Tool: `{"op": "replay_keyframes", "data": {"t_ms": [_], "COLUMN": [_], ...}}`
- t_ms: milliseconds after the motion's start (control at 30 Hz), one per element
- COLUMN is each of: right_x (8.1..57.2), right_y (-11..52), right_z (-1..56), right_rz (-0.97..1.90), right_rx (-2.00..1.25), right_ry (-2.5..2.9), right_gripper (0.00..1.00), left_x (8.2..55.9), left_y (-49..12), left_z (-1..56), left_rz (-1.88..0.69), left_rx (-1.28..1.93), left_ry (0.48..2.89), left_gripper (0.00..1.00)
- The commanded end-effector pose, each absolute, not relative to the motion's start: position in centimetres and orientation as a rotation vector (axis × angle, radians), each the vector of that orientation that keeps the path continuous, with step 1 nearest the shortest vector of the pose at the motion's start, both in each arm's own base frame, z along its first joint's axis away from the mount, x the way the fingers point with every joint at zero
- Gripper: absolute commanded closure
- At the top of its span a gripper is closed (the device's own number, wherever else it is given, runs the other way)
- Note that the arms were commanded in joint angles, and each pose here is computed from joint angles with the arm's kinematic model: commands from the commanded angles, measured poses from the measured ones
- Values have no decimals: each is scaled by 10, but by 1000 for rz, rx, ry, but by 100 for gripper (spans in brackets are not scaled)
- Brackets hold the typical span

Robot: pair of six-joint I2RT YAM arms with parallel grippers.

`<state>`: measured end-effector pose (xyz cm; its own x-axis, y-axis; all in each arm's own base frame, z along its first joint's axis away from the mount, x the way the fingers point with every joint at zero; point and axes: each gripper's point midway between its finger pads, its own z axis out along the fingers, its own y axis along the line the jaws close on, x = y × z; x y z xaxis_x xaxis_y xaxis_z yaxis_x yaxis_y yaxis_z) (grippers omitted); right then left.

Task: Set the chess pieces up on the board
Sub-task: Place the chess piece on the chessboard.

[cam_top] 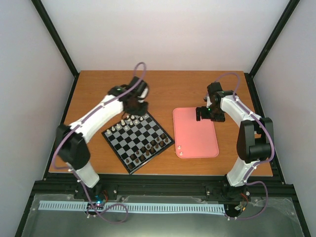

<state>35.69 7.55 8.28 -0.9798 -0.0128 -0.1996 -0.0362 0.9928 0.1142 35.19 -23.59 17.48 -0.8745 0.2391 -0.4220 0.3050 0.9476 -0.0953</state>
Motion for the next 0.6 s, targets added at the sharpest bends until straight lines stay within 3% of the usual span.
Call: {"op": "replay_keyframes", "data": {"t_ms": [0,200,567], "right_x": [365,364,364], "right_y": [82,84,86], "right_z": [86,78,80], "right_rz": [210,219,212], "right_rx": [-70,-88,-113], "right_ry": [2911,2926,2936], "right_gripper": [0,0,0], "left_x": [316,285,308], "left_y": [-146,-95,-87], "left_z": [153,131,88], "left_rz": [-61,-19,32], "left_rx": [96,-135,-175], "left_ry": [2823,2834,2867], "left_gripper": [99,99,99]}}
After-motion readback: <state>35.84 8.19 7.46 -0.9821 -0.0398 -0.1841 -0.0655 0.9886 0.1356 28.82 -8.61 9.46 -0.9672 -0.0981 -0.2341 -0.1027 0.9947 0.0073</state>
